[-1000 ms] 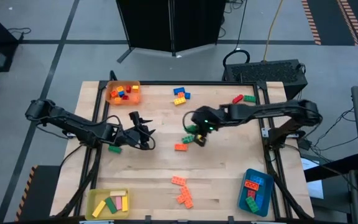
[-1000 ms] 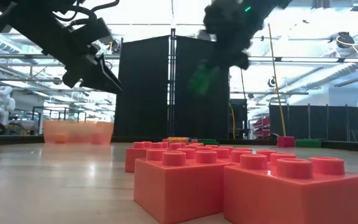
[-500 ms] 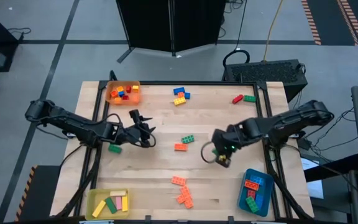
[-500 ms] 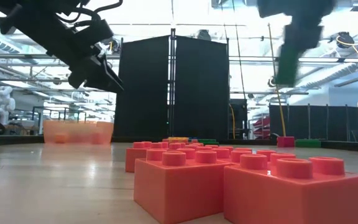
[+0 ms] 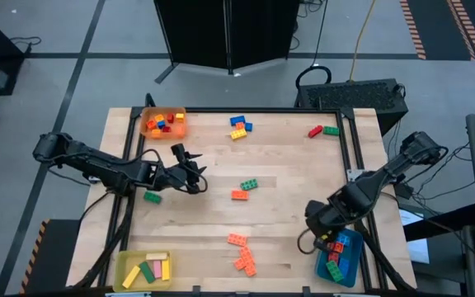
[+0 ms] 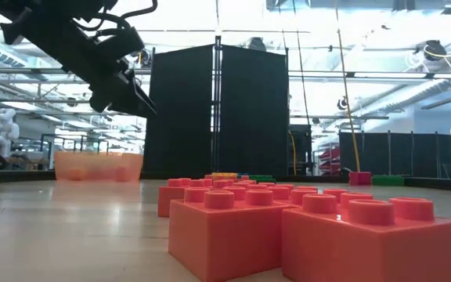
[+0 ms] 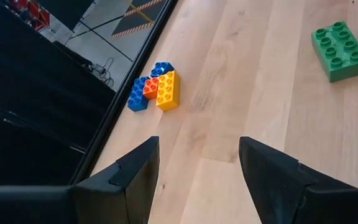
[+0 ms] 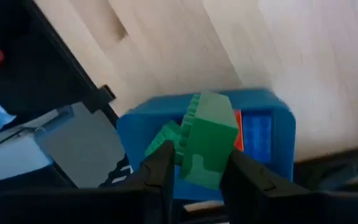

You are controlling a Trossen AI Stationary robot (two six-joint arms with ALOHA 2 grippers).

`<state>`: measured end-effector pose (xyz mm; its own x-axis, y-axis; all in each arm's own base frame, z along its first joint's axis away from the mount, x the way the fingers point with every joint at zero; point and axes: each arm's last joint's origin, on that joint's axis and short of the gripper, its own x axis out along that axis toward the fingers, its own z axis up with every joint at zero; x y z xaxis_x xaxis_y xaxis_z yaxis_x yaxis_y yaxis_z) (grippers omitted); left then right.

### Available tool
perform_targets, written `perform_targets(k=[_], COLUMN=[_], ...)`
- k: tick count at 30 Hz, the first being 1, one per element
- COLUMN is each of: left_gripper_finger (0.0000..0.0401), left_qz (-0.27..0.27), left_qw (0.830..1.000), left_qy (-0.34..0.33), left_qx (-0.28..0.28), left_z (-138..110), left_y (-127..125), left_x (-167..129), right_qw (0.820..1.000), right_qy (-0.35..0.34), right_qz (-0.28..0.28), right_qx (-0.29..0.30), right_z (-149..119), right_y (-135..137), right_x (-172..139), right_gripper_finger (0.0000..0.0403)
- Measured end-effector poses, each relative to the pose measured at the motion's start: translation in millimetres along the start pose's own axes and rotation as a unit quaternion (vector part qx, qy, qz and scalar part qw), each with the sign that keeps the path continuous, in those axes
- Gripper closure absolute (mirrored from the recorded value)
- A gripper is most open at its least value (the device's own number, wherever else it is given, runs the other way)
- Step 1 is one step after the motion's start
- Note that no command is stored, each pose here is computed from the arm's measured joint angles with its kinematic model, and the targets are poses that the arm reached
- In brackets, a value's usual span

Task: Sort blocks by size
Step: Put the green 8 stud game piece into the blue bin

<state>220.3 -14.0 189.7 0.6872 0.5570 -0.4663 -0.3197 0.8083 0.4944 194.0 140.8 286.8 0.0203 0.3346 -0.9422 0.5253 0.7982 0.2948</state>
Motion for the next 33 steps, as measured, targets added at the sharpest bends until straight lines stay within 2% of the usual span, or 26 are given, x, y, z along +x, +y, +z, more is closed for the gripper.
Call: perform_targets(k=[13,22,28,33], left_gripper_finger=[0.0180,0.0179,0.0180,0.0179], left_qz=[-0.035,-0.034,-0.036,-0.050], left_qw=[0.997,0.997,0.996,0.995], left_qy=[-0.075,-0.076,-0.076,-0.078], left_qx=[0.001,0.005,-0.003,-0.036], left_z=[16,16,16,16], left_y=[3,3,3,2], left_x=[1,1,1,1], right_qw=[0.994,0.974,0.974,0.973], right_qy=[0.027,0.066,0.064,0.058], right_qz=[-0.042,-0.104,-0.131,-0.151], right_qx=[0.097,0.190,0.172,0.163], right_z=[-42,-61,-57,-54], right_y=[11,16,21,23], right_x=[16,35,50,59], right_gripper_finger=[0.0306,0.0305,0.0298,0.0271])
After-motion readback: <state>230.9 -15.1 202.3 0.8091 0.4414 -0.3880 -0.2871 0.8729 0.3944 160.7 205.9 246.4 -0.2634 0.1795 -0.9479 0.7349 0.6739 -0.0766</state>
